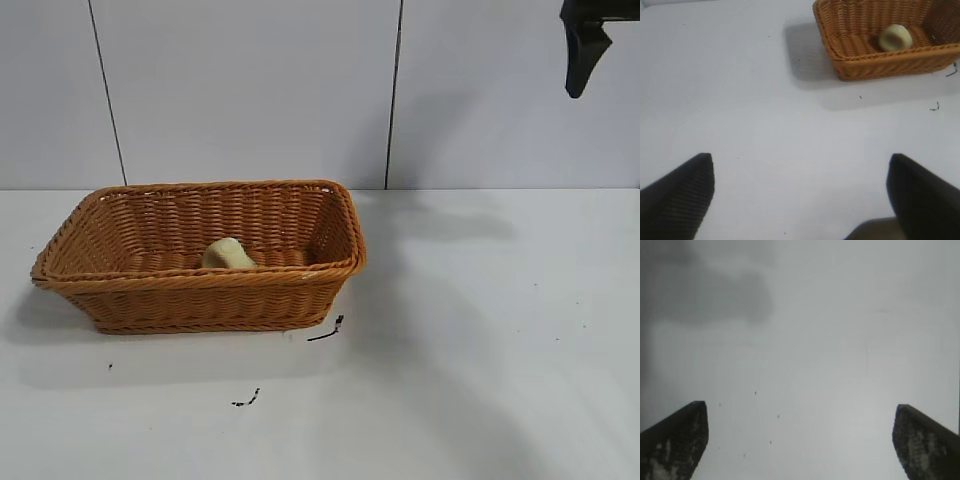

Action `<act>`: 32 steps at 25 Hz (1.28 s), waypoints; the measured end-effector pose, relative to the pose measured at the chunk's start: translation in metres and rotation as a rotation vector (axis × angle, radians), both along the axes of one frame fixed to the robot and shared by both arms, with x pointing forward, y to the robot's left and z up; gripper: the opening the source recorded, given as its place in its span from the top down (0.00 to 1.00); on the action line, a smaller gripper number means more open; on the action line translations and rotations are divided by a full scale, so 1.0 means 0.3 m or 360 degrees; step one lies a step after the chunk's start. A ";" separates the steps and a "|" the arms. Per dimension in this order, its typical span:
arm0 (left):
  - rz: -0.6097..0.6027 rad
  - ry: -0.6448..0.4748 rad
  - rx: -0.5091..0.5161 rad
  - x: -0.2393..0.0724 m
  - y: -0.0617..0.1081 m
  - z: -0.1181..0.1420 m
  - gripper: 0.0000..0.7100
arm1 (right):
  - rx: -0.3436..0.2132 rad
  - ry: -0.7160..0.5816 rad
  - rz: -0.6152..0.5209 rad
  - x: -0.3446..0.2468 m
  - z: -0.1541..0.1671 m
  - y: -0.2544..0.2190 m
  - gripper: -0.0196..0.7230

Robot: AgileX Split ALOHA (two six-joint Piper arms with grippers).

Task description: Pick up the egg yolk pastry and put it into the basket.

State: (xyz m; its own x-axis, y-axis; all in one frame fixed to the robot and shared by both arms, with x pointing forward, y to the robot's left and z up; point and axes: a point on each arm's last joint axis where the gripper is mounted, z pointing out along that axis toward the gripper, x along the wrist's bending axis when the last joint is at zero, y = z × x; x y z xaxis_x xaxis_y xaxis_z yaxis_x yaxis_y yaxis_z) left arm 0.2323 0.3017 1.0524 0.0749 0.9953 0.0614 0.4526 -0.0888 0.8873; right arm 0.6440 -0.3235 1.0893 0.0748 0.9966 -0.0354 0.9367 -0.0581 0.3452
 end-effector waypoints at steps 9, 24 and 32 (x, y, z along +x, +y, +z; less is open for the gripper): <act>0.0000 0.0000 0.0000 0.000 0.000 0.000 0.02 | 0.0056 0.0135 0.0034 -0.441 0.013 0.034 0.04; 0.0000 0.0000 0.0000 0.000 0.000 0.000 0.02 | 0.0054 -0.0201 0.0065 -1.058 -0.175 0.072 0.04; 0.0000 0.0000 0.0000 0.000 0.000 0.000 0.02 | 0.0041 -0.0769 0.0050 -1.202 -0.130 0.081 0.04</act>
State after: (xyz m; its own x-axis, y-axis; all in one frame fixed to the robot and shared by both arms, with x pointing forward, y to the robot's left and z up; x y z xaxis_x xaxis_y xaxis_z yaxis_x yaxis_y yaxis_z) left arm 0.2323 0.3017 1.0524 0.0749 0.9953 0.0614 0.4526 -0.0888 0.8873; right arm 0.2833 -0.2993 1.0502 0.0463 0.9987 0.0205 0.6708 -0.0463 0.7402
